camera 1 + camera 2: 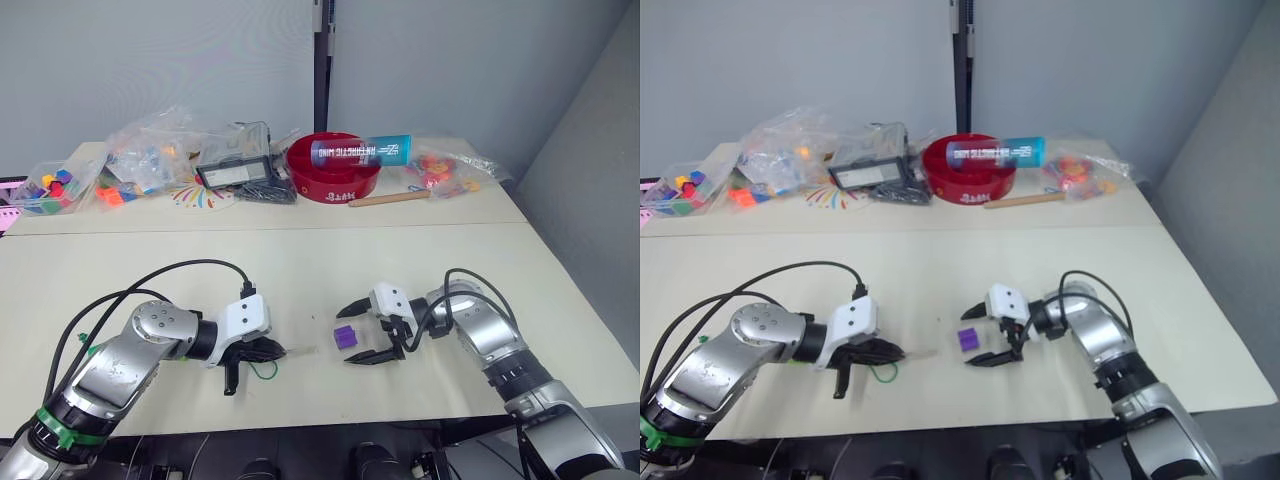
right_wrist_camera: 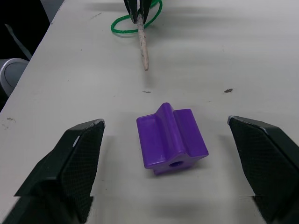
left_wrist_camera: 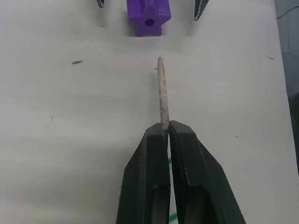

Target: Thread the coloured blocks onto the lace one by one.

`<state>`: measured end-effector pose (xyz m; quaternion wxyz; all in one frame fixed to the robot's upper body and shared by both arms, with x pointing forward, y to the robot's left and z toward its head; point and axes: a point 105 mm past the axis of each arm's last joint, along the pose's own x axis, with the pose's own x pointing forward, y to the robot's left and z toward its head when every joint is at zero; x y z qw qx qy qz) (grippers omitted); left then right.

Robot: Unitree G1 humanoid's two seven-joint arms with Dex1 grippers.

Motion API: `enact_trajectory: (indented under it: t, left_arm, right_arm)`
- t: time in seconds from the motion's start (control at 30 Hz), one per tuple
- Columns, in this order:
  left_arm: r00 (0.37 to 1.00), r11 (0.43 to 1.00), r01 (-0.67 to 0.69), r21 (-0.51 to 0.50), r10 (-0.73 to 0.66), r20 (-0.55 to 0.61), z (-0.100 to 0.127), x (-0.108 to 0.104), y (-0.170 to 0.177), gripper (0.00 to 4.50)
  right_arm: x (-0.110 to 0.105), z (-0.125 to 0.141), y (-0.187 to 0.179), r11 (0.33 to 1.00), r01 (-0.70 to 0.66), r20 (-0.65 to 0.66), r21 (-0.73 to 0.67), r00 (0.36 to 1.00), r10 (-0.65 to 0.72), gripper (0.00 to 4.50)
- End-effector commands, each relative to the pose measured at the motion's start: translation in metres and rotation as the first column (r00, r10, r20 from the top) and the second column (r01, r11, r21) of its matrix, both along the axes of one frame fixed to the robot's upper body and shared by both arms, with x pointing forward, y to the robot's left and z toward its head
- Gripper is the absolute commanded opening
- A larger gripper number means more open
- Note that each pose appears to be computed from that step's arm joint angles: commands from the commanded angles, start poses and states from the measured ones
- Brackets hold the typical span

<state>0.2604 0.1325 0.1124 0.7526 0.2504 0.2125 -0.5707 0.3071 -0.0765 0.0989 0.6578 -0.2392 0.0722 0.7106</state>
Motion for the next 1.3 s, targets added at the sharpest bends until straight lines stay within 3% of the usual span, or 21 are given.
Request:
enact_trajectory:
  t: [0.03, 0.2, 0.47, 0.7, 1.3]
  left_arm:
    - [0.999, 1.000, 0.012, 0.014, -0.013, 0.036, 0.005, -0.001, -0.002, 0.00]
    - [0.998, 1.000, 0.025, 0.005, -0.025, 0.051, 0.008, -0.001, -0.006, 0.00]
    - [0.995, 0.998, 0.057, 0.028, -0.059, 0.084, 0.013, 0.000, -0.015, 0.00]
    - [0.988, 0.991, 0.089, 0.098, -0.101, 0.118, 0.015, 0.013, -0.015, 0.00]
    - [0.982, 0.984, 0.120, 0.131, -0.137, 0.128, 0.006, 0.018, -0.025, 0.00]
  right_arm:
    - [0.001, 0.008, 0.001, 1.000, -0.009, 0.039, 0.025, 0.999, 0.008, 3.01]
    - [0.003, 0.006, 0.002, 0.998, 0.039, 0.037, 0.051, 0.998, -0.041, 1.38]
    - [-0.009, -0.003, 0.013, 0.978, 0.194, -0.013, 0.078, 0.981, -0.193, 1.37]
    - [-0.027, -0.013, 0.019, 0.977, 0.201, -0.026, 0.070, 0.980, -0.200, 1.37]
    - [-0.020, -0.011, 0.015, 0.974, 0.219, -0.002, 0.057, 0.976, -0.219, 1.37]
